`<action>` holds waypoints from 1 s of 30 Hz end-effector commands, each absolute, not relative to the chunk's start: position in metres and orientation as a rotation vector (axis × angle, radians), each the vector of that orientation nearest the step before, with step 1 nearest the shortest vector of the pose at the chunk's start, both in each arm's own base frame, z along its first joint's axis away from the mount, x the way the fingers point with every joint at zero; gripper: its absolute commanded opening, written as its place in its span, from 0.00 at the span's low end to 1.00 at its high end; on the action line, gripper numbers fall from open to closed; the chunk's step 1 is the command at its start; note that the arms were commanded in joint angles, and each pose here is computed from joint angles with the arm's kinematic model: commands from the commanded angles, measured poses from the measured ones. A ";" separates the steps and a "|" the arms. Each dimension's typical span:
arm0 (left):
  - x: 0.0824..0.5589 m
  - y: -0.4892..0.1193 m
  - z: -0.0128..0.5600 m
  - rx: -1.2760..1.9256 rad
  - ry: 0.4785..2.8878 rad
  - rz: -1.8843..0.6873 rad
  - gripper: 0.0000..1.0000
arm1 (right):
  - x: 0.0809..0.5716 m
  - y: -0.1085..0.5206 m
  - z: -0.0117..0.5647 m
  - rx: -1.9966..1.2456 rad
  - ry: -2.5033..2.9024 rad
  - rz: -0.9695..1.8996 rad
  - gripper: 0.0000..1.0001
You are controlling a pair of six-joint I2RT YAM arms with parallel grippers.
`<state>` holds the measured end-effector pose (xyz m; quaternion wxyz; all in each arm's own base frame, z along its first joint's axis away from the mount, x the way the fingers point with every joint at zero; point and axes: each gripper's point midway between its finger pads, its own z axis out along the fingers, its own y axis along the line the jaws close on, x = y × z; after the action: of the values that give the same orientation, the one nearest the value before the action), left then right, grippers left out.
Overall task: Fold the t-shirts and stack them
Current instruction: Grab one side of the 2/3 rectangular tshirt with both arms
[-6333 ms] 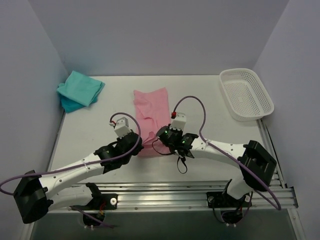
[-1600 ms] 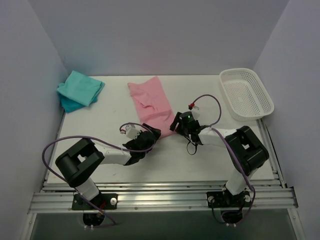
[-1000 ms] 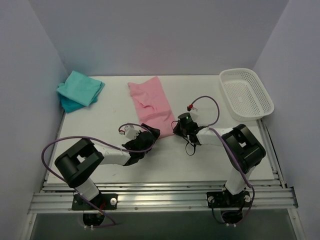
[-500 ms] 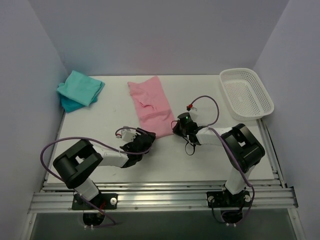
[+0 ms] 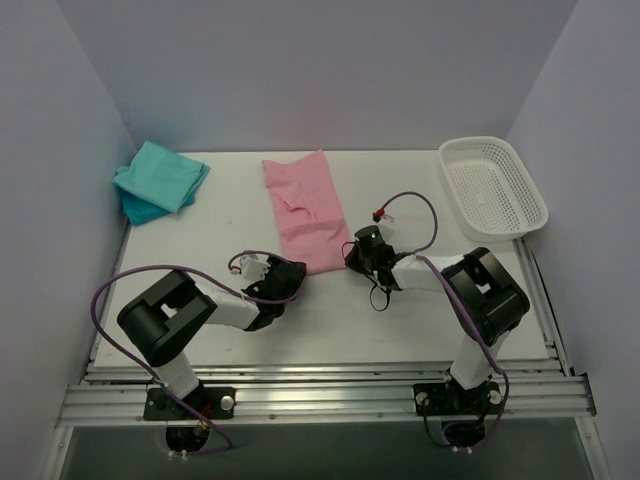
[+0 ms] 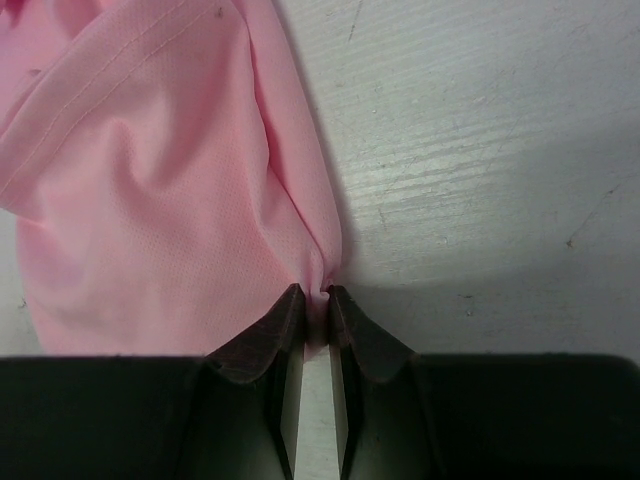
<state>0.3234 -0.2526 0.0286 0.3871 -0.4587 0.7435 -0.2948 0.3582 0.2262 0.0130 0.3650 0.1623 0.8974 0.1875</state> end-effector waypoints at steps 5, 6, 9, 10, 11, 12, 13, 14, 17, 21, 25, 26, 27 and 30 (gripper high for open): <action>0.254 -0.171 -0.074 -1.089 2.212 -0.215 0.27 | 0.328 0.208 -0.021 0.395 2.450 0.341 0.11; 0.254 -0.170 -0.075 -1.089 2.215 -0.213 0.22 | 0.329 0.208 -0.021 0.397 2.447 0.344 0.11; 0.254 -0.169 -0.078 -1.077 2.229 -0.202 0.05 | 0.328 0.208 -0.022 0.397 2.450 0.342 0.09; 0.254 -0.169 -0.078 -1.077 2.233 -0.201 0.03 | 0.327 0.208 -0.023 0.395 2.451 0.341 0.08; 0.255 -0.171 -0.078 -1.074 2.234 -0.203 0.02 | 0.327 0.207 -0.022 0.396 2.449 0.341 0.07; 0.256 -0.171 -0.077 -1.064 2.235 -0.206 0.02 | 0.326 0.207 -0.022 0.397 2.448 0.343 0.05; 0.256 -0.173 -0.076 -1.058 2.234 -0.213 0.02 | 0.324 0.206 -0.023 0.397 2.451 0.342 0.01; 0.256 -0.175 -0.075 -1.041 2.237 -0.226 0.02 | 0.324 0.205 -0.020 0.401 2.445 0.346 0.00; 0.258 -0.186 -0.065 -0.977 2.234 -0.306 0.02 | 0.316 0.203 -0.016 0.398 2.439 0.356 0.00; 0.240 -0.199 -0.053 -0.898 2.257 -0.353 0.02 | 0.299 0.209 -0.004 0.367 2.427 0.354 0.00; 0.219 -0.203 -0.038 -0.839 2.278 -0.317 0.02 | 0.279 0.217 0.017 0.340 2.396 0.370 0.00; 0.213 -0.200 -0.036 -0.838 2.284 -0.296 0.02 | 0.273 0.216 0.018 0.340 2.399 0.371 0.00; 0.210 -0.198 -0.027 -0.827 2.268 -0.296 0.02 | 0.269 0.217 0.021 0.346 2.395 0.381 0.00; 0.191 -0.199 -0.008 -0.797 2.269 -0.320 0.02 | 0.252 0.214 0.034 0.329 2.376 0.376 0.00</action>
<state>0.2374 -0.2539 0.0221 0.3691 -0.3451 0.8262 -0.2491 0.2646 0.2295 0.0254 0.3405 0.1112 0.9176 0.1723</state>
